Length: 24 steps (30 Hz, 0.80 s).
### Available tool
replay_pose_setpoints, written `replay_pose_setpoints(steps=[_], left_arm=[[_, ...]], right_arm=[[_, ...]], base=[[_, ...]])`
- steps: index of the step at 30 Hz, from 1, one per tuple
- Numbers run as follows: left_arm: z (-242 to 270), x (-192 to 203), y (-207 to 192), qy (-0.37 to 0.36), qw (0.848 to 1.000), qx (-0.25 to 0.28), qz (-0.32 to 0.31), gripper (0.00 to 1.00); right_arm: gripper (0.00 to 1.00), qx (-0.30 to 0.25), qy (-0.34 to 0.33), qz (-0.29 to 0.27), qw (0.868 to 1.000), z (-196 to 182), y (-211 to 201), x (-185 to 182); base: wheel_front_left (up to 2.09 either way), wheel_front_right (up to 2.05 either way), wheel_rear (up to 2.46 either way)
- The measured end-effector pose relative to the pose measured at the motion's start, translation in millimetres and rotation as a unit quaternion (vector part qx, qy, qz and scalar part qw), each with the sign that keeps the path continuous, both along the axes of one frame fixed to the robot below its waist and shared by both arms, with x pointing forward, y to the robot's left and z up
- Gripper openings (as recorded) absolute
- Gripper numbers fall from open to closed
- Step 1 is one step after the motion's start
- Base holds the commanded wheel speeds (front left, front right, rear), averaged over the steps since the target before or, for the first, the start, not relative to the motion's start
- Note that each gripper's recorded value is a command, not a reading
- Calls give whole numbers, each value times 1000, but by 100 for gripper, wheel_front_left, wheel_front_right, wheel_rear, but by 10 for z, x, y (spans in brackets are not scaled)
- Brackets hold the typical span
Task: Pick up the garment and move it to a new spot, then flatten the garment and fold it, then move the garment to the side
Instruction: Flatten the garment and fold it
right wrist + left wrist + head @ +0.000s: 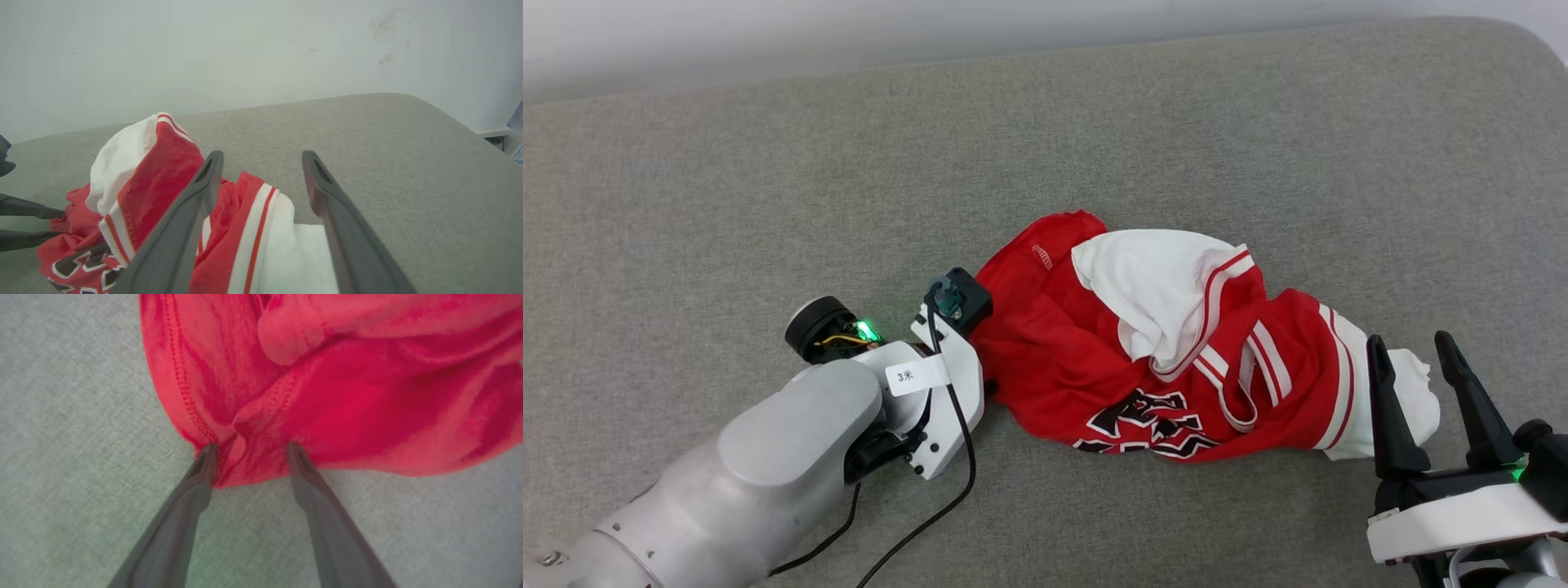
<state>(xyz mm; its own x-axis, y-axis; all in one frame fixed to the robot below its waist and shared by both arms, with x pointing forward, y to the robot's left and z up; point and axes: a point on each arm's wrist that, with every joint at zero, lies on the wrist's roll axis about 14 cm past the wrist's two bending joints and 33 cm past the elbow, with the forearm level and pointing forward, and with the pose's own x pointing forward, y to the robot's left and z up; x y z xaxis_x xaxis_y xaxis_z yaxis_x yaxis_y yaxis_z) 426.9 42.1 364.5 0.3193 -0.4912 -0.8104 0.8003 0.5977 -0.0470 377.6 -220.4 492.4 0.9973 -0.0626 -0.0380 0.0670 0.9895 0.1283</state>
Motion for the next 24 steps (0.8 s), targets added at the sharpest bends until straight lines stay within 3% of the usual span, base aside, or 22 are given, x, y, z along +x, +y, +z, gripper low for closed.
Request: replay_pose_setpoints(steps=[1,2,12,19,24], left_arm=[[9,-12,2,4,1000,3,-3,4],[14,-23,16,6,1000,4,-4,0],[244,30,187,-62,996,-48,47,0],[405,-105,642,-101,981,-75,151,0],[398,-389,1119,-106,960,-83,247,0]], right_arm=[[100,0,0,-1,1000,2,-4,-4],[100,0,0,-1,1000,2,-7,-11],[100,10,-2,10,1000,52,65,-84],[100,10,-13,38,999,173,231,-82],[100,11,-23,62,998,254,381,-65]], base=[[0,0,0],[0,0,0],[0,0,0],[0,0,0],[0,0,0]])
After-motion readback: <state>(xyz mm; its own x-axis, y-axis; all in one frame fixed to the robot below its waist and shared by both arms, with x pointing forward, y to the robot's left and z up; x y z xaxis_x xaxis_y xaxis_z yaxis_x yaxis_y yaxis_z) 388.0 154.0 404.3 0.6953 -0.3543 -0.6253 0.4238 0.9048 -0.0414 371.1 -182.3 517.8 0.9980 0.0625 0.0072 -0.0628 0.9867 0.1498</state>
